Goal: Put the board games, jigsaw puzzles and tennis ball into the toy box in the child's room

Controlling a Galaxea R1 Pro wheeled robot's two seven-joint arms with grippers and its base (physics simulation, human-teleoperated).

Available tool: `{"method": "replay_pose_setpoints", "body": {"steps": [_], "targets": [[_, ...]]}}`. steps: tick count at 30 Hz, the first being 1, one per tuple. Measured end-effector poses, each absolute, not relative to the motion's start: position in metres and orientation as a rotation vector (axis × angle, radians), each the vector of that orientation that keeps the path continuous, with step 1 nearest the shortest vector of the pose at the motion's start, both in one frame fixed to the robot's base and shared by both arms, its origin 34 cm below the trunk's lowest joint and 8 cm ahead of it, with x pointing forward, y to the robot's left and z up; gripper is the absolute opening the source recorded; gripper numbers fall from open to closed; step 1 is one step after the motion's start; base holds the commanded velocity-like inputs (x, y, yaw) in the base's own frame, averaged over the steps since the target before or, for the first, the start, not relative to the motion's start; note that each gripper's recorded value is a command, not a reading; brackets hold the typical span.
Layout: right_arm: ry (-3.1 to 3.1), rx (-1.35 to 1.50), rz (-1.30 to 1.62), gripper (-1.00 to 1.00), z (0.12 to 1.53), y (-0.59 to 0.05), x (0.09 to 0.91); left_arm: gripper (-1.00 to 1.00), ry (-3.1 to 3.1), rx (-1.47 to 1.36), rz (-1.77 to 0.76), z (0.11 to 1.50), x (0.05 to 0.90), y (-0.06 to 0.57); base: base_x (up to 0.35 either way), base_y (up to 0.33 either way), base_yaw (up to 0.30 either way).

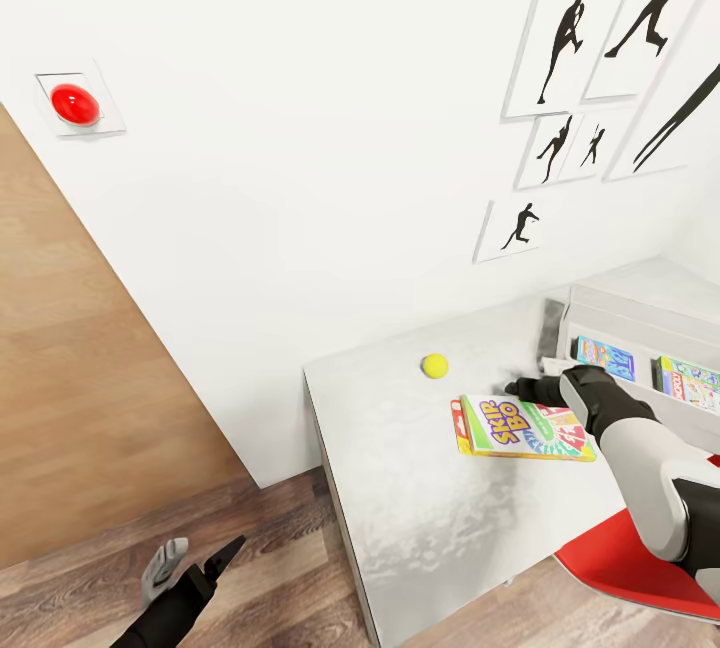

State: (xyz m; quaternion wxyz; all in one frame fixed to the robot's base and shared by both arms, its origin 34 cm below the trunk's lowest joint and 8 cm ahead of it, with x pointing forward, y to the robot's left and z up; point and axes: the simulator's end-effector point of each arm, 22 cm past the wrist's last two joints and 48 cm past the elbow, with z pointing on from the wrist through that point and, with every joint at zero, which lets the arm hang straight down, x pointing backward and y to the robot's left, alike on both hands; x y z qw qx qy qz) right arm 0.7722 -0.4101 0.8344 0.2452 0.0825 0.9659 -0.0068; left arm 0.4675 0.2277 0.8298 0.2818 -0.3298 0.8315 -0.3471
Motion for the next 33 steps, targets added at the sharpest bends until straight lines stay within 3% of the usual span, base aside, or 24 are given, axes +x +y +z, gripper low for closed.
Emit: {"method": "replay_pose_setpoints", "body": {"steps": [16,33], "targets": [[2.644,0.224,-0.013,1.0,0.8308,-0.4073,0.77,1.0,2.23,-0.885,-0.931,0.8288,0.4667,0.2274,-0.007,0.0,0.0],[2.646,0.224,-0.003,1.0,0.83,-0.4034,0.7696,1.0,2.229,-0.886,-0.932,0.8291,0.4665,0.2274,-0.12,0.0,0.0]]}}
